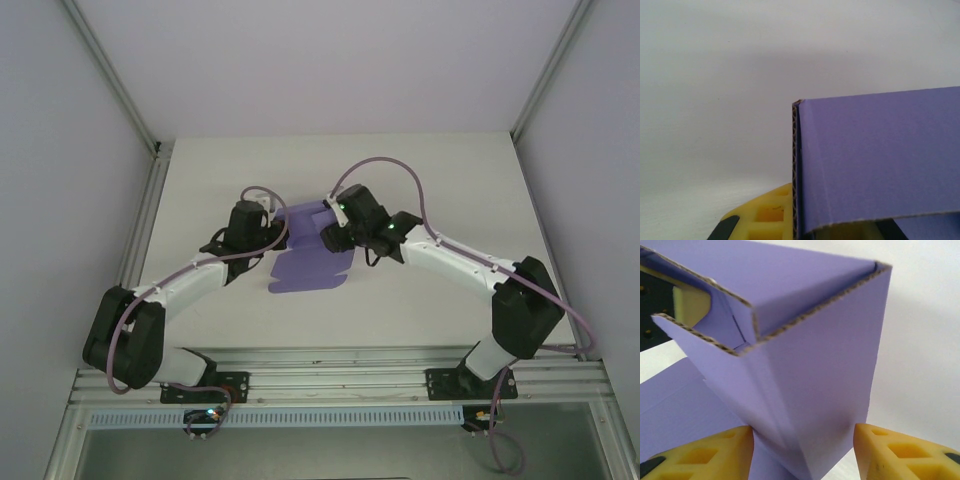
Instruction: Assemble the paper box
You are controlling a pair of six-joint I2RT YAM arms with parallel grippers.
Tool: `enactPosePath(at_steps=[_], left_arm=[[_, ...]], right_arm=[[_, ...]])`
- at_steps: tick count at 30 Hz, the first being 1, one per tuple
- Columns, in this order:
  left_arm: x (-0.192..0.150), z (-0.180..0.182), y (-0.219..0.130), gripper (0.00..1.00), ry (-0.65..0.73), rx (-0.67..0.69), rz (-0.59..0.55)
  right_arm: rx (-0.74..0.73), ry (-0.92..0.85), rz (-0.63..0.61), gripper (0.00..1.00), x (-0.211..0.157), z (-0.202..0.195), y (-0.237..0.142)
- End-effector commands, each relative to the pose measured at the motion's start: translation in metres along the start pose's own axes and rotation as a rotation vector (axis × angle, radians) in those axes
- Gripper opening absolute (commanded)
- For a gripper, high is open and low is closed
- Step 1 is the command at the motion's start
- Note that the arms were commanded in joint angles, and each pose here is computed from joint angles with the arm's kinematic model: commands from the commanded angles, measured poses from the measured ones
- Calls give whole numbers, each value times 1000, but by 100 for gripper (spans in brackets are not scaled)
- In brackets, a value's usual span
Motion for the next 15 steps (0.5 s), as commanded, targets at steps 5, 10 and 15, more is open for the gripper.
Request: enactPosePath(at_steps=[5, 10, 15], left_arm=[[9, -14, -3, 0, 13, -39, -6], [11, -25, -4, 0, 35, -63, -24], [12, -29, -4, 0, 46, -60, -16]], right_arm=[[-127, -14, -95, 58, 11, -10, 17], [-122, -6, -102, 53, 11, -8, 30], [-121, -1, -158, 18, 16, -7, 38]])
Point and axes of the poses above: each hand's point on the last joint's axis, 136 mm out from that joint toward the fingers, its own y axis out along the fingers, its own z axis along the line the jaws close on, x = y × z, the point moved 6 cm from there along -y, back along the fingers, and after that the axes turned 15 degrees about y, right-handed, at the moved point
